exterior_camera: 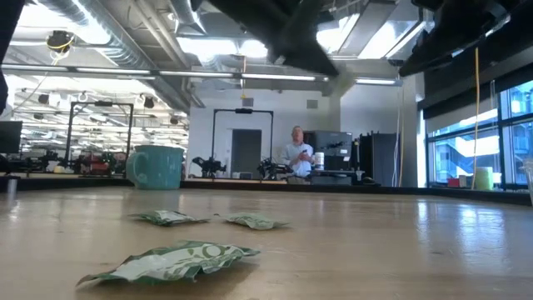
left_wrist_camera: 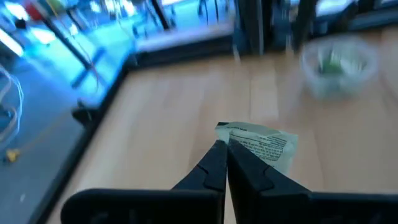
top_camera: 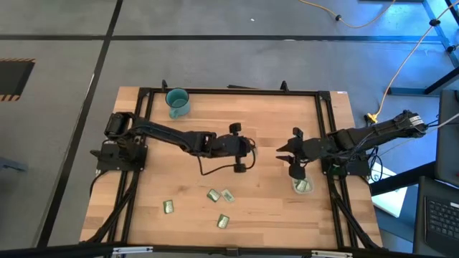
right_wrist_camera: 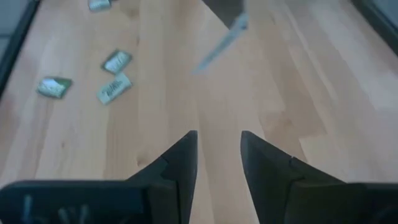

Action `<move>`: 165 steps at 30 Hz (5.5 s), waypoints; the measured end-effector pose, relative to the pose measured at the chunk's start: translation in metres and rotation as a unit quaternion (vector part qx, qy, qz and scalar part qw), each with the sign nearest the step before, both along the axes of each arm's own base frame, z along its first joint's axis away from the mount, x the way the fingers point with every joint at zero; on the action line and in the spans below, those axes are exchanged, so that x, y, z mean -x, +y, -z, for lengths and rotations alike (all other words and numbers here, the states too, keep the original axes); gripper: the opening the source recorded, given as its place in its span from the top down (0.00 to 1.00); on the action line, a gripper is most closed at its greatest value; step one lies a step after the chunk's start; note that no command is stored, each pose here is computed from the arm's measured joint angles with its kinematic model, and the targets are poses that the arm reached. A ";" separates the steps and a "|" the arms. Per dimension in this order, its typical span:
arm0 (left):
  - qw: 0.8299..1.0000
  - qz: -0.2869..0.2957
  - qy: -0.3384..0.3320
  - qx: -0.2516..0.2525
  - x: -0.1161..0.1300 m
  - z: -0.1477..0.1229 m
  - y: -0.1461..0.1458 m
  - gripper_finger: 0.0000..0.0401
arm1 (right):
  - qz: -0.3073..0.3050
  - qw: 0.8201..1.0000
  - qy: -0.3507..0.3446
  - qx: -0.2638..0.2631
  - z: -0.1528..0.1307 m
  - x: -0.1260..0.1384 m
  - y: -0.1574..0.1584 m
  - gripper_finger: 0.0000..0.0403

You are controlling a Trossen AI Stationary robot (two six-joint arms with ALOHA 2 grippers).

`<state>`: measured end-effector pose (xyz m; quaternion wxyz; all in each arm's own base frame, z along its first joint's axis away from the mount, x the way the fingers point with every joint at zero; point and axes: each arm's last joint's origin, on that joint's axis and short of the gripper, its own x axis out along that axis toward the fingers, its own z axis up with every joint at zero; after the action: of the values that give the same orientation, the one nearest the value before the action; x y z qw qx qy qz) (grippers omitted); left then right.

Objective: Pick and place items into bin
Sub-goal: Put the white stevia packet into the transparent bin, then put the green stevia packet into the transparent bin

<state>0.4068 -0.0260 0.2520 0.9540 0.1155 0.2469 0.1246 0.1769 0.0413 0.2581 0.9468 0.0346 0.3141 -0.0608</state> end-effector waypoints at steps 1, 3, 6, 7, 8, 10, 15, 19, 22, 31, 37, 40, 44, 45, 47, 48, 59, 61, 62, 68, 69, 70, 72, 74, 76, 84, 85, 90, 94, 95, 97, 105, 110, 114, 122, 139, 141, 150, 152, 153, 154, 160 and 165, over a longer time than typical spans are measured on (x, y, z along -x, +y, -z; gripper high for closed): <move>1.000 0.002 -0.015 -0.004 -0.002 -0.003 0.001 0.99 | 0.000 1.000 -0.005 -0.001 -0.001 -0.001 0.000 0.69; 0.999 0.005 -0.036 -0.014 -0.004 -0.007 0.003 0.99 | -0.002 1.000 -0.008 0.000 -0.001 -0.001 0.000 0.68; 0.998 0.005 -0.052 -0.025 -0.005 -0.011 0.003 0.99 | -0.002 1.000 -0.014 -0.001 -0.002 -0.002 0.000 0.64; 0.998 -0.001 -0.056 -0.031 -0.005 -0.012 0.003 0.99 | -0.001 1.000 -0.017 -0.002 -0.003 -0.002 0.000 0.61; 0.998 -0.008 -0.058 -0.038 -0.005 -0.012 0.004 0.99 | 0.001 1.000 -0.020 -0.005 -0.003 -0.003 0.000 0.59; 0.997 -0.022 -0.061 -0.049 -0.005 -0.014 0.005 0.99 | 0.007 0.999 -0.034 -0.011 -0.005 -0.004 -0.001 0.54; 0.994 -0.039 -0.082 -0.063 -0.006 -0.016 0.006 0.99 | 0.009 0.998 -0.062 0.009 -0.010 -0.009 -0.004 0.45; 0.993 -0.044 -0.086 -0.067 -0.006 -0.017 0.006 0.99 | 0.065 0.994 -0.071 0.044 -0.007 -0.017 -0.008 0.44; 0.991 -0.058 -0.086 -0.086 -0.006 -0.018 0.007 0.99 | 0.073 0.992 -0.086 0.050 -0.007 -0.026 -0.009 0.44; 0.988 -0.068 -0.085 -0.105 -0.005 -0.020 0.007 0.99 | 0.114 0.986 -0.113 0.037 -0.002 -0.046 -0.017 0.45; 0.988 -0.062 -0.081 -0.115 -0.005 -0.020 0.004 0.99 | 0.132 0.984 -0.112 0.031 -0.001 -0.048 -0.021 0.53; 0.988 -0.062 -0.081 -0.115 -0.005 -0.020 0.004 0.99 | 0.132 0.984 -0.112 0.031 -0.001 -0.048 -0.021 0.62; 0.988 -0.063 -0.080 -0.116 -0.005 -0.020 0.005 0.99 | 0.130 0.985 -0.112 0.034 -0.001 -0.048 -0.021 0.75; 0.988 -0.063 -0.080 -0.116 -0.005 -0.020 0.005 0.99 | 0.129 0.985 -0.111 0.035 0.000 -0.048 -0.021 0.78; 0.988 -0.063 -0.080 -0.116 -0.005 -0.020 0.005 0.99 | 0.124 0.985 -0.109 0.043 -0.001 -0.048 -0.021 0.86; 0.988 -0.063 -0.080 -0.116 -0.005 -0.020 0.005 0.99 | 0.123 0.985 -0.108 0.045 0.000 -0.048 -0.021 0.90; 0.986 -0.093 -0.040 -0.132 -0.001 -0.014 0.007 0.75 | 0.115 0.988 -0.096 0.028 -0.003 -0.038 -0.021 0.99; 0.987 -0.096 -0.011 -0.124 0.002 -0.009 0.009 0.72 | 0.108 0.990 -0.089 0.004 -0.006 -0.029 -0.021 0.99; 0.989 -0.092 0.005 -0.115 0.004 -0.006 0.009 0.71 | 0.106 0.991 -0.086 -0.017 -0.007 -0.024 -0.021 0.99; 0.993 -0.018 0.119 -0.005 0.016 0.018 0.013 0.69 | 0.055 0.981 0.023 -0.186 -0.003 0.011 -0.017 0.99; 0.990 -0.002 0.137 0.017 0.018 0.021 0.013 0.69 | 0.049 0.973 0.055 -0.217 0.000 0.017 -0.016 0.99; 0.988 0.014 0.152 0.037 0.019 0.023 0.013 0.69 | 0.049 0.964 0.092 -0.244 0.003 0.023 -0.014 0.99; 0.982 0.044 0.170 0.070 0.022 0.026 0.012 0.70 | 0.057 0.942 0.171 -0.283 0.010 0.035 -0.010 0.99; 0.977 0.067 0.182 0.091 0.023 0.028 0.010 0.71 | 0.071 0.920 0.239 -0.302 0.016 0.046 -0.007 0.98; 0.975 0.080 0.182 0.100 0.023 0.028 0.008 0.73 | 0.081 0.900 0.294 -0.312 0.021 0.055 -0.003 0.98; 0.975 0.081 0.182 0.099 0.023 0.028 0.008 0.75 | 0.090 0.873 0.332 -0.346 0.022 0.060 0.007 0.98; 0.975 0.080 0.182 0.099 0.023 0.028 0.008 0.75 | 0.091 0.871 0.330 -0.352 0.023 0.060 0.008 0.98; 0.975 0.077 0.183 0.101 0.023 0.028 0.009 0.76 | 0.062 0.868 0.311 -0.383 0.037 0.054 0.017 0.98; 0.974 0.077 0.188 0.101 0.024 0.029 0.009 0.76 | 0.054 0.866 0.311 -0.387 0.058 0.053 0.022 0.98; 0.974 0.077 0.189 0.101 0.024 0.029 0.009 0.76 | 0.053 0.866 0.313 -0.386 0.063 0.054 0.022 0.98; 0.974 0.076 0.188 0.102 0.024 0.029 0.009 0.76 | 0.047 0.866 0.313 -0.387 0.070 0.054 0.023 0.98; 0.973 0.070 0.193 0.108 0.024 0.030 0.009 0.76 | 0.070 0.854 0.334 -0.394 0.088 0.059 0.022 0.98; 0.972 0.068 0.194 0.110 0.025 0.030 0.009 0.76 | 0.068 0.855 0.333 -0.392 0.089 0.059 0.022 0.95; 0.972 0.067 0.198 0.111 0.025 0.030 0.009 0.76 | 0.068 0.855 0.333 -0.392 0.089 0.059 0.022 0.86; 0.963 0.080 0.241 0.094 0.032 0.035 0.006 0.76 | 0.075 0.862 0.321 -0.385 0.079 0.057 0.022 0.70; 0.917 0.179 0.338 0.117 0.059 0.047 -0.064 0.76 | 0.043 0.971 0.129 -0.195 0.013 0.037 0.017 0.68; 0.909 0.185 0.354 0.115 0.066 0.054 -0.072 0.76 | 0.039 0.975 0.119 -0.186 0.012 0.035 0.017 0.68; 0.920 0.167 0.336 0.112 0.077 0.079 -0.085 0.76 | 0.048 0.977 0.101 -0.179 0.011 0.033 0.017 0.68; 0.922 0.169 0.329 0.114 0.078 0.084 -0.085 0.76 | 0.048 0.977 0.099 -0.180 0.011 0.033 0.017 0.68; 0.923 0.170 0.325 0.114 0.078 0.085 -0.085 0.76 | 0.047 0.977 0.098 -0.181 0.011 0.032 0.017 0.68; 0.923 0.169 0.326 0.114 0.078 0.087 -0.085 0.76 | 0.047 0.977 0.098 -0.181 0.011 0.032 0.017 0.68; 0.914 0.167 0.352 0.114 0.075 0.111 -0.086 0.76 | 0.048 0.977 0.098 -0.181 0.011 0.033 0.017 0.68; 0.904 0.162 0.378 0.121 0.073 0.125 -0.087 0.76 | 0.048 0.977 0.099 -0.181 0.011 0.033 0.017 0.68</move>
<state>0.3335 -0.1133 0.1265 0.8029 0.0762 0.5798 -0.1155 0.1443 0.0586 0.2475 0.8852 0.2145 0.4096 -0.0515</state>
